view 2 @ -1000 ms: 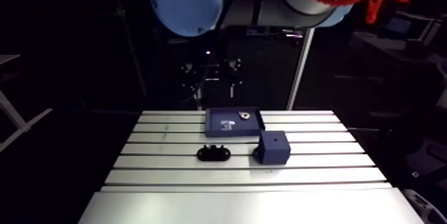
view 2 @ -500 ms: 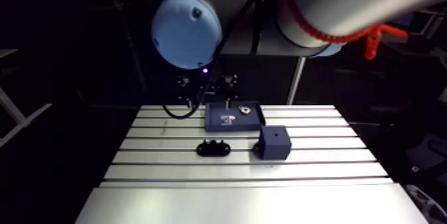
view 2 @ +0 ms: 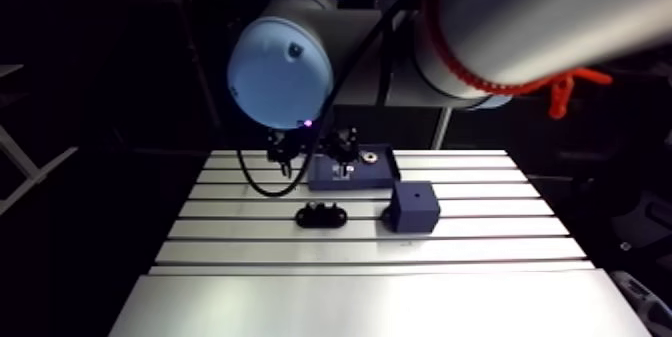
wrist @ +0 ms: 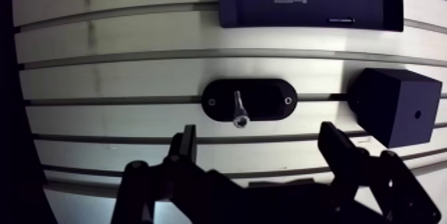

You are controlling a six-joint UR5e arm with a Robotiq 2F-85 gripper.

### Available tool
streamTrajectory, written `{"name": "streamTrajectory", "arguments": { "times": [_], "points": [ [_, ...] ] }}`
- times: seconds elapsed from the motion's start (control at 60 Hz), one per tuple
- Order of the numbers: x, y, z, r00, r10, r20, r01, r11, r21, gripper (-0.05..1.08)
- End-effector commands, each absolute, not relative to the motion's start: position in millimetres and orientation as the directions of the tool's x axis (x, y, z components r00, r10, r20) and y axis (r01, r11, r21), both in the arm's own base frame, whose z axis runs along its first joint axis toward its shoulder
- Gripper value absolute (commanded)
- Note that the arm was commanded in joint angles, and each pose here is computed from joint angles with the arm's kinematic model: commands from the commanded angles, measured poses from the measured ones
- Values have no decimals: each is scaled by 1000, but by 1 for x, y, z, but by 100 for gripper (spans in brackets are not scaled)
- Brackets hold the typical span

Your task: Pick up the M10 bolt and insert it into the hole until fully seated.

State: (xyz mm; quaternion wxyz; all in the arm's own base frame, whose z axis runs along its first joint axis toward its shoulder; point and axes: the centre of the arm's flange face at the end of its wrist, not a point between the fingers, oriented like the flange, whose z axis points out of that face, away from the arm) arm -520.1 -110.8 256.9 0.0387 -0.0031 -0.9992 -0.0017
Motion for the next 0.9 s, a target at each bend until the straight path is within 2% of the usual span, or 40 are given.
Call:
{"name": "streamTrajectory", "arguments": {
  "times": [0.017, 0.2, 0.417, 0.583, 0.9],
  "points": [
    [-516, -112, 247, -997, 5, 73, 6, 1000, 6, 1],
    [-515, -114, 242, -998, 4, 65, 4, 1000, 4, 2],
    [-513, -115, 235, -999, 1, 50, 1, 1000, 2, 18],
    [-515, -115, 230, -998, -2, 68, -2, 1000, 6, 31],
    [-515, -115, 222, -998, -1, 56, 0, 1000, 6, 35]
  ]
}}
